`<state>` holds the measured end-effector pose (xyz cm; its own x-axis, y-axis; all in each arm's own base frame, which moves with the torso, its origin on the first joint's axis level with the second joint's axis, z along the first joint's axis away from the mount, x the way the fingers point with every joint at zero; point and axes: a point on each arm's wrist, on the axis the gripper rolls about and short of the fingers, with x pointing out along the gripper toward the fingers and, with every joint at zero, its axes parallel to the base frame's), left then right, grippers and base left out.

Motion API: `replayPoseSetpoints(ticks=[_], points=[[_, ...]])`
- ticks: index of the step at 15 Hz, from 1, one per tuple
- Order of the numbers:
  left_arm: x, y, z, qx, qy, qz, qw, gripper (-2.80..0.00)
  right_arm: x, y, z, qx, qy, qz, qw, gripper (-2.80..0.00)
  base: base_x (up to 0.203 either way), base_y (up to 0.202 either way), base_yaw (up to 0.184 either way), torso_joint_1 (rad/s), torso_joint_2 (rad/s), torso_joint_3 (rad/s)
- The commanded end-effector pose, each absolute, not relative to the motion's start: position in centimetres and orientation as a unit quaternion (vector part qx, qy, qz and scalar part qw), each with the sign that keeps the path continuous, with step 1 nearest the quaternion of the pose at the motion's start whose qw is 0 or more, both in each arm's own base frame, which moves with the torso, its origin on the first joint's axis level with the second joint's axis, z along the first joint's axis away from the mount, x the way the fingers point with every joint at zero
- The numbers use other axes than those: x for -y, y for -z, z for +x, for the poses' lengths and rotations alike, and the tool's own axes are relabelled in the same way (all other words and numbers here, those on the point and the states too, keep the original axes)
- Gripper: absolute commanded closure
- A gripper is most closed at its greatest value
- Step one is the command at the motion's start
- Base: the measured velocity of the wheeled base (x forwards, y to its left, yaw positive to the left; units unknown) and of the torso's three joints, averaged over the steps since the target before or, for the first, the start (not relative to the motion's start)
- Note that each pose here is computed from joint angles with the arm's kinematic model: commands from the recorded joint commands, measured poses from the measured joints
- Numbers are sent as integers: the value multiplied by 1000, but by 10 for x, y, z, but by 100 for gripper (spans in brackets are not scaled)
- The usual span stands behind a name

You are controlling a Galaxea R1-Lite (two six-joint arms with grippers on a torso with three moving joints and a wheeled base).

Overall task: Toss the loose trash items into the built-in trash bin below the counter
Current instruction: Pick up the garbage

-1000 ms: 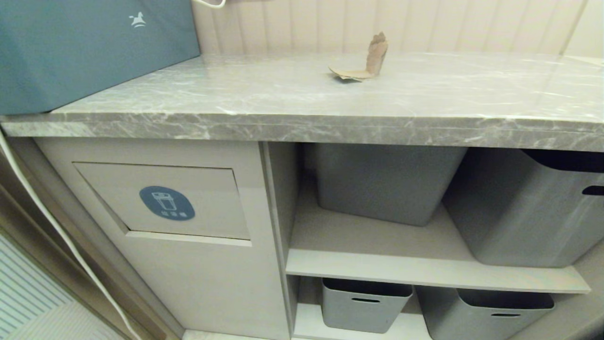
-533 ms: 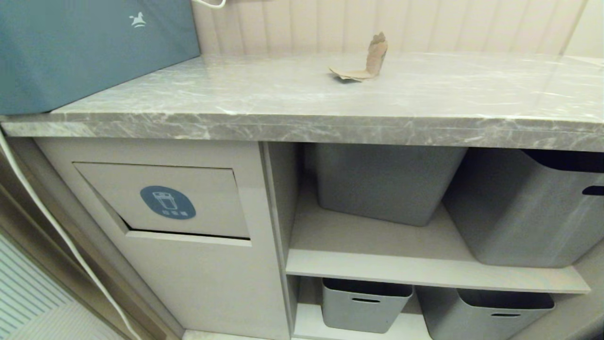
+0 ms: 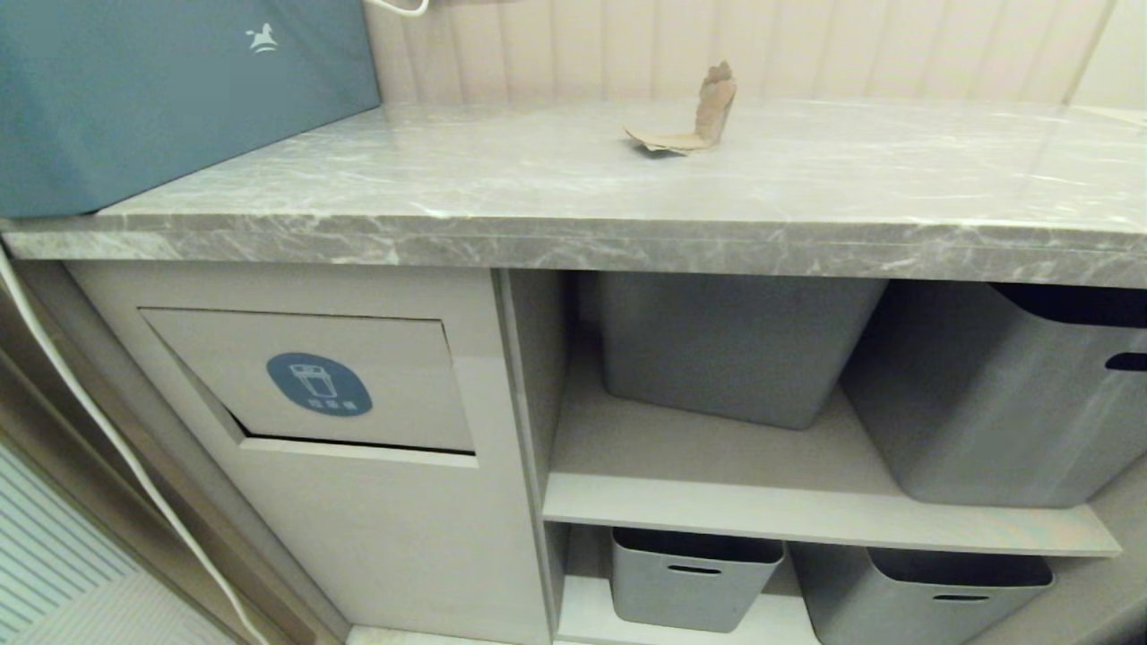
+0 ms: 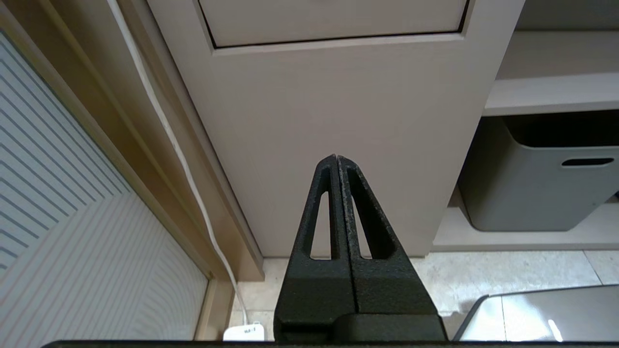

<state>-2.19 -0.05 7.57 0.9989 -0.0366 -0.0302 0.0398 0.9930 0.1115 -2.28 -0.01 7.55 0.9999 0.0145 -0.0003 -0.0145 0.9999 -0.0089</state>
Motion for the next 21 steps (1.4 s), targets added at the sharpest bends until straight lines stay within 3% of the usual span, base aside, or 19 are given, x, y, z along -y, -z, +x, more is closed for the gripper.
replayPoseSetpoints(ticks=[1,5,9,21], points=[[0,-76,-23,-2,16,57,998,0,0,-75,-23,1,-8,-4,1000,0,0,0,0,0,0,0],[0,-75,-23,-1,16,57,998,0,0,-75,-23,0,-9,-8,1000,0,0,0,0,10,-37,-24],[0,-75,-23,-1,16,57,998,0,0,-75,-23,0,-9,-9,1000,0,0,0,0,62,-260,-259],[1,-75,-23,-2,19,56,998,0,0,-75,-23,0,-9,-11,1000,0,0,0,0,189,-498,-288]])
